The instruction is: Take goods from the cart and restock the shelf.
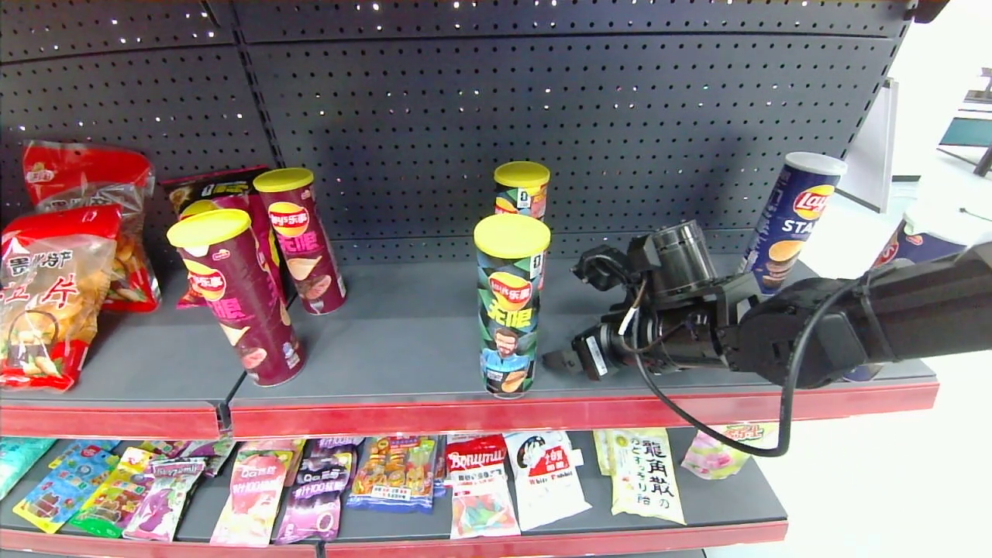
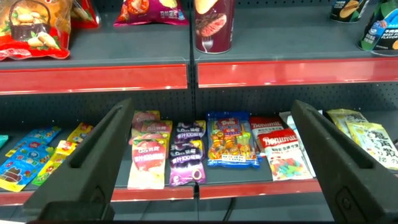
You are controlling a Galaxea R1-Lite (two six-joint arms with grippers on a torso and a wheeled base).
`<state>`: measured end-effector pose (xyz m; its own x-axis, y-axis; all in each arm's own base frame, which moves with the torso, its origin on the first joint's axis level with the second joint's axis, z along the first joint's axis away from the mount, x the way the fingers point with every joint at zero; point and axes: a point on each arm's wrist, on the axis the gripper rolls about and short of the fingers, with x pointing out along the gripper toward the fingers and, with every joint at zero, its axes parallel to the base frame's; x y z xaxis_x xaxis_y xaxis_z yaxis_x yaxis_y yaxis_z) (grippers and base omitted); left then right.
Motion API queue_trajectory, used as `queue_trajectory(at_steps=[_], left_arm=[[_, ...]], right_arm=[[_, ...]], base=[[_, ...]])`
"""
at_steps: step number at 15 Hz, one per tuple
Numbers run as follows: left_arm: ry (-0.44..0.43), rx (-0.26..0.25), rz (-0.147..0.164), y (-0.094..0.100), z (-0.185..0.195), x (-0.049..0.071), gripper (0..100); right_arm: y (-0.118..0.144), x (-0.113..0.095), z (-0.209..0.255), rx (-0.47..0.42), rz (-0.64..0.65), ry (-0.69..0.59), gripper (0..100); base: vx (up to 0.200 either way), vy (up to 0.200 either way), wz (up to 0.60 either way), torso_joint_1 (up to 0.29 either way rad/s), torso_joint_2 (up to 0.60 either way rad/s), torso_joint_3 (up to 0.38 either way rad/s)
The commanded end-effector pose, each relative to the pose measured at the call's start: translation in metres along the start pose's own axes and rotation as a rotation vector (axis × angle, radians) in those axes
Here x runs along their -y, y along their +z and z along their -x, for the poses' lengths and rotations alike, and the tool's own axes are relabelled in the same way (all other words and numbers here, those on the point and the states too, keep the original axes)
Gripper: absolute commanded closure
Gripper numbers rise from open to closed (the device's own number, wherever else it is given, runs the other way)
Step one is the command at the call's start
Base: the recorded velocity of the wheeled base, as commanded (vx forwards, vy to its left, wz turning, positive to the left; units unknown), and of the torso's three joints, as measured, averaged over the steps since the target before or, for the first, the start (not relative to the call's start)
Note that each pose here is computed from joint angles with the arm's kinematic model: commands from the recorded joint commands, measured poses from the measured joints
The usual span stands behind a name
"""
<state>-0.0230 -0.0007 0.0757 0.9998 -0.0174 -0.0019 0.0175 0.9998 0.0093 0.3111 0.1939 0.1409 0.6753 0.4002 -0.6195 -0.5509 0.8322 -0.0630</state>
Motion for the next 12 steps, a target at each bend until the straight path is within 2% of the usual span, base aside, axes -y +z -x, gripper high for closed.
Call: queue_trajectory(at_steps=[1, 3, 4, 6, 7, 8, 10, 12], left_arm=[[0.001, 0.000, 0.000, 0.000, 0.000, 0.000, 0], [0.001, 0.000, 0.000, 0.000, 0.000, 0.000, 0], [0.001, 0.000, 0.000, 0.000, 0.000, 0.000, 0], [0.001, -0.001, 0.000, 0.000, 0.000, 0.000, 0], [0.001, -0.001, 0.000, 0.000, 0.000, 0.000, 0], [0.001, -0.001, 0.000, 0.000, 0.000, 0.000, 0], [0.001, 0.000, 0.000, 0.000, 0.000, 0.000, 0], [0.001, 0.000, 0.000, 0.000, 0.000, 0.000, 0]], right_arm=[[-0.003, 0.007, 0.026, 0.020, -0.012, -0.019, 0], [-0.008, 0.010, 0.066, 0.063, -0.023, -0.033, 0], [-0.014, 0.009, 0.103, 0.117, -0.019, -0.033, 0], [-0.016, 0.010, 0.136, 0.191, -0.031, -0.050, 0], [-0.023, 0.008, 0.171, 0.267, -0.043, -0.062, 0], [-0.035, 0.007, 0.188, 0.289, -0.031, -0.074, 0], [-0.076, 0.005, 0.215, 0.292, 0.037, -0.127, 0], [-0.113, 0.008, 0.238, 0.318, 0.026, -0.201, 0]], base=[[0.000, 0.000, 0.00, 0.000, 0.00, 0.000], [0.000, 0.000, 0.00, 0.000, 0.00, 0.000], [0.000, 0.000, 0.00, 0.000, 0.00, 0.000], [0.000, 0.000, 0.00, 0.000, 0.00, 0.000], [0.000, 0.000, 0.00, 0.000, 0.00, 0.000], [0.000, 0.000, 0.00, 0.000, 0.00, 0.000], [0.000, 0.000, 0.00, 0.000, 0.00, 0.000], [0.000, 0.000, 0.00, 0.000, 0.00, 0.000]])
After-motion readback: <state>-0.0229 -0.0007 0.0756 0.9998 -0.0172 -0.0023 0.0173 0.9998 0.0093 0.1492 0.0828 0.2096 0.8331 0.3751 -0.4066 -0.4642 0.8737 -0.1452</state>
